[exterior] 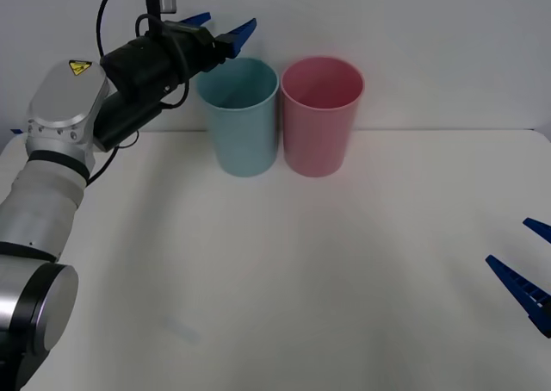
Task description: Grasp the object on the table and drop it into the matching bin: aluminum can to the light blue bin, PET bottle to the pink bin.
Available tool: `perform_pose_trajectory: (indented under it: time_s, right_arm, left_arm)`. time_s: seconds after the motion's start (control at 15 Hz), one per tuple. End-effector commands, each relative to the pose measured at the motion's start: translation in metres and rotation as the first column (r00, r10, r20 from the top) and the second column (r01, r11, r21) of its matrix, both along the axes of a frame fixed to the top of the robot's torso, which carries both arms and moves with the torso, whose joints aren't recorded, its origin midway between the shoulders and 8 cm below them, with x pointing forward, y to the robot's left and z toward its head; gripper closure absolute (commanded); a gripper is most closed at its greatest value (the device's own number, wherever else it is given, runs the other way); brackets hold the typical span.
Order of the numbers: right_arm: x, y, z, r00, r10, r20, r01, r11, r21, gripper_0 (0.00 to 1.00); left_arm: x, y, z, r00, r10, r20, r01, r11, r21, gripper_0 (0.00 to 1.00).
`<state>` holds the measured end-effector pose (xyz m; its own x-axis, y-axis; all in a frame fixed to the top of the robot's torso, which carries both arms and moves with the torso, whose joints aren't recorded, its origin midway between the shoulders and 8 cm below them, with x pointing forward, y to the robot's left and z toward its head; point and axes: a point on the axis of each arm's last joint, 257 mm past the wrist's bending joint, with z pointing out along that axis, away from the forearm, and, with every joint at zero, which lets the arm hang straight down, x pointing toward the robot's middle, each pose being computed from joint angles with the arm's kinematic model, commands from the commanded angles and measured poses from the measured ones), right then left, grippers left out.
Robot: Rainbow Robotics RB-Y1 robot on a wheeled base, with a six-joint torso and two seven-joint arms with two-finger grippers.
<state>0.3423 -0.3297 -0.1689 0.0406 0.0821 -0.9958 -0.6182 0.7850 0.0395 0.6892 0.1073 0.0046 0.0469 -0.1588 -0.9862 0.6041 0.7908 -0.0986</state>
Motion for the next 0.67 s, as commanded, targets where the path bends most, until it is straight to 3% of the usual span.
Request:
perform_pose_trajectory:
  time_s: [0.07, 0.67]
  right_arm:
    - [0.0, 0.0, 0.0, 1.0, 0.0, 0.0, 0.0, 1.0, 0.0, 0.0]
    - [0.0, 0.0, 0.0, 1.0, 0.0, 0.0, 0.0, 1.0, 0.0, 0.0]
  left_arm:
    - [-0.008, 0.017, 0.001, 0.9999, 0.004, 0.015, -0.004, 1.0, -0.027, 0.0]
    - [-0.062, 0.101, -0.018, 0.9989, 0.002, 0.047, 0.001, 0.998, -0.064, 0.0]
